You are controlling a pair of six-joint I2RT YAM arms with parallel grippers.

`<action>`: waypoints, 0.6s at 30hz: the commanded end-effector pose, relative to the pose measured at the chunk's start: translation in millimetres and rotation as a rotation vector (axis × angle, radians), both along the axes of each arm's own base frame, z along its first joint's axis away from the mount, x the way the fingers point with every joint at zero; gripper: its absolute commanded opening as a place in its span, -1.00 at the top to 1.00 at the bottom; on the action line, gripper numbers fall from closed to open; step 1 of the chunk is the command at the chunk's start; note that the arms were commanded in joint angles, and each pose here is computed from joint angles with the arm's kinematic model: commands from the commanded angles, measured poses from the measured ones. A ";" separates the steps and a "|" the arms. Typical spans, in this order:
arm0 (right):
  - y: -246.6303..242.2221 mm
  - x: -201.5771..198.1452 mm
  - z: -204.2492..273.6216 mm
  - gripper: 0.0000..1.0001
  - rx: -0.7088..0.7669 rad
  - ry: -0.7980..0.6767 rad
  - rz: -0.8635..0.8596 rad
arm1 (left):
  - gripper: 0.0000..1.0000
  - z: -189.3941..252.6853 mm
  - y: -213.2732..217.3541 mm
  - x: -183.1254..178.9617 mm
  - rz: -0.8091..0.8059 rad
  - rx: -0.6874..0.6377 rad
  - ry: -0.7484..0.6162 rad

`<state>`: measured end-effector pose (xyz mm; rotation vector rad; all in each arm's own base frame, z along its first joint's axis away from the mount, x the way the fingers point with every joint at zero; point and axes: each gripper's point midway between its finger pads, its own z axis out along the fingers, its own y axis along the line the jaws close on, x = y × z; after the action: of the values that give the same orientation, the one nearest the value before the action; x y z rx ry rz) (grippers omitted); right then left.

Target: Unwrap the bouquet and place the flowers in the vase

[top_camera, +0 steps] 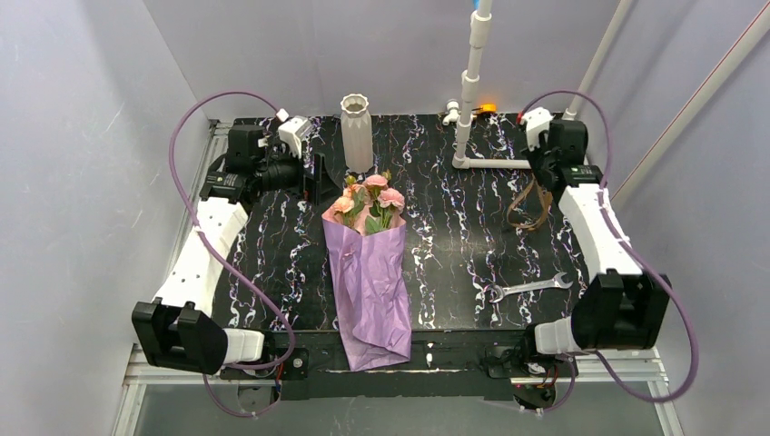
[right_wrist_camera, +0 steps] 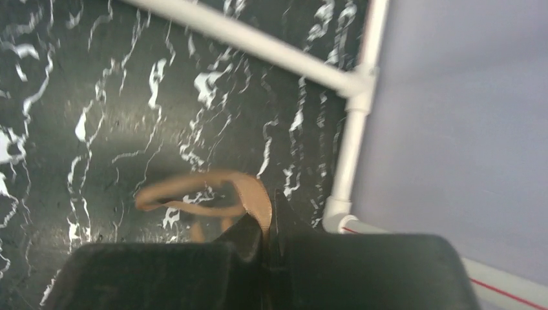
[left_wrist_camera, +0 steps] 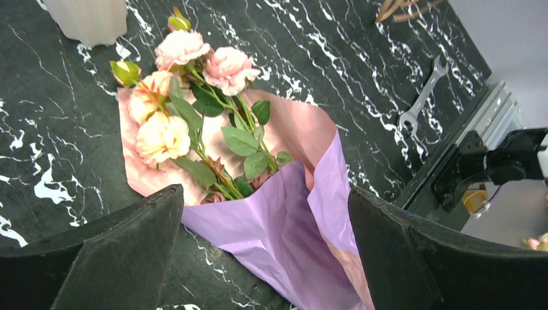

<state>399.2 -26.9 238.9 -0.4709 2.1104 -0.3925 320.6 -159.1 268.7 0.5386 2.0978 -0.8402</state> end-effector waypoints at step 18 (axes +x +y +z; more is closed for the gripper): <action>25.3 -19.3 -26.3 -0.97 0.089 0.243 0.132 | -0.96 -113.0 -23.2 -101.5 -0.219 0.028 0.314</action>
<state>387.6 -14.5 163.9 -0.6542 2.3824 -0.2577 247.2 -162.9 155.4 0.6406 2.3630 -0.9379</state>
